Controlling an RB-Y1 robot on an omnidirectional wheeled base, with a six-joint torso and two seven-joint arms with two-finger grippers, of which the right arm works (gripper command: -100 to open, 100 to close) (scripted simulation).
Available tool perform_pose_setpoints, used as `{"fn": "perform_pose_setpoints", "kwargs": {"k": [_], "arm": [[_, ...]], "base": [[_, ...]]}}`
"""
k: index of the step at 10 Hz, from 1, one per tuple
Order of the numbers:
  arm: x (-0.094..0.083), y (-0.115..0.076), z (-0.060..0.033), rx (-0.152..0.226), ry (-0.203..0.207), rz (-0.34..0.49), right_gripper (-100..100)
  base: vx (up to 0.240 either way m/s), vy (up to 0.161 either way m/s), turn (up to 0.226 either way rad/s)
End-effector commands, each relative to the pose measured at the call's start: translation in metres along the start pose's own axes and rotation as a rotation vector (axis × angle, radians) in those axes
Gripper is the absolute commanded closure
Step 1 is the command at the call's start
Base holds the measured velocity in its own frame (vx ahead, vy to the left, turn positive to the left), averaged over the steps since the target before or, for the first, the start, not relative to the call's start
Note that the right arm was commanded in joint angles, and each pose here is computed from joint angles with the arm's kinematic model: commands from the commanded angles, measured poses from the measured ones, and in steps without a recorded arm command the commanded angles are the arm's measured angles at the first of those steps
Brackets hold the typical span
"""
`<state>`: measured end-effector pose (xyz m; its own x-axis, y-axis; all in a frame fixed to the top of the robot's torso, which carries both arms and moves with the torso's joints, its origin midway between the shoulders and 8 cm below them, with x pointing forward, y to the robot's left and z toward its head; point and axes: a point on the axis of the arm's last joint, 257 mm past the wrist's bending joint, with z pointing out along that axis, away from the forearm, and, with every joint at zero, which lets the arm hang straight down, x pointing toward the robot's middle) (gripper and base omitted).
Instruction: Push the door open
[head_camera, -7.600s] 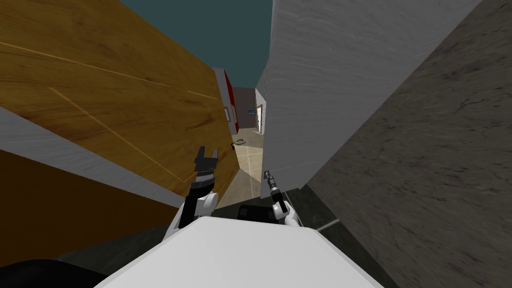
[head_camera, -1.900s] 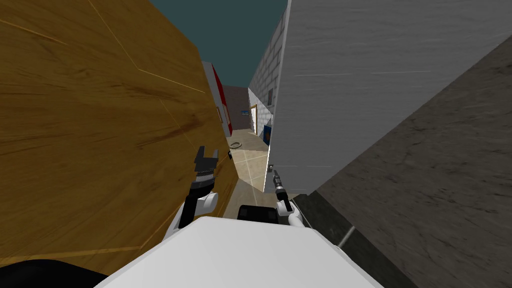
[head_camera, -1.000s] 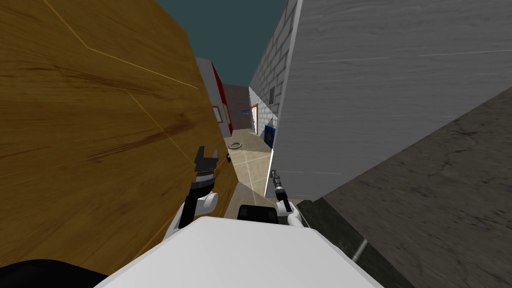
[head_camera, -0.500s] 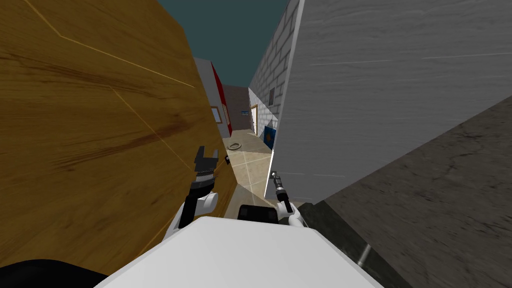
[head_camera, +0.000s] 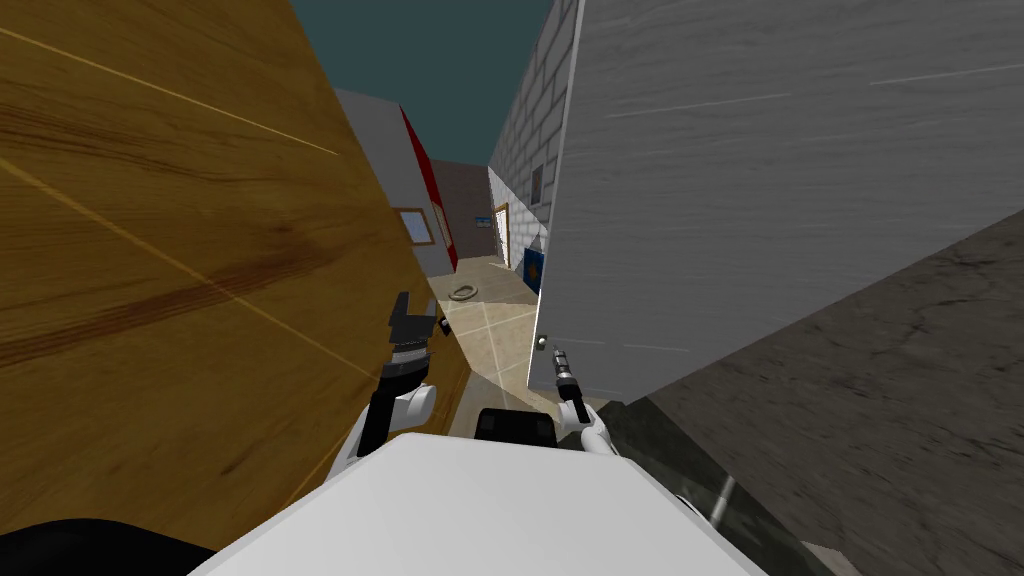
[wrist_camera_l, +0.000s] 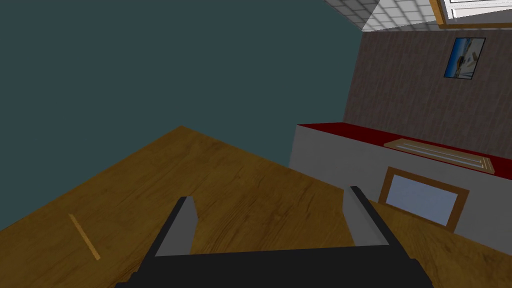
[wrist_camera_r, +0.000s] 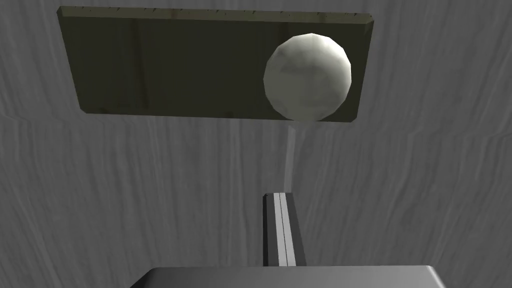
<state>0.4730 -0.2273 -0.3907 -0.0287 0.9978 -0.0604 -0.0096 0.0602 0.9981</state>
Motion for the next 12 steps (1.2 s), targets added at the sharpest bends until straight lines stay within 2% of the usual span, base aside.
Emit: {"fn": "perform_pose_setpoints", "kwargs": {"k": [1, 4, 6, 7, 8, 12], "arm": [[-0.001, -0.001, -0.0002, 0.003, -0.002, 0.003, -100], [0.004, 0.000, 0.0006, 0.006, -0.012, 0.024, -100], [0.016, 0.000, 0.0013, 0.008, -0.018, 0.058, -100], [0.011, 0.000, 0.0012, 0.007, -0.016, 0.047, -100], [0.004, -0.001, 0.0001, 0.006, -0.022, 0.036, -100], [-0.005, -0.001, -0.0020, 0.001, -0.033, 0.026, -100]], "base": [[-0.189, 0.077, -0.025], [-0.212, 0.095, -0.059], [-0.223, 0.130, -0.066], [-0.085, 0.063, -0.021], [0.112, 0.030, 0.033], [0.220, -0.006, 0.028]]}}
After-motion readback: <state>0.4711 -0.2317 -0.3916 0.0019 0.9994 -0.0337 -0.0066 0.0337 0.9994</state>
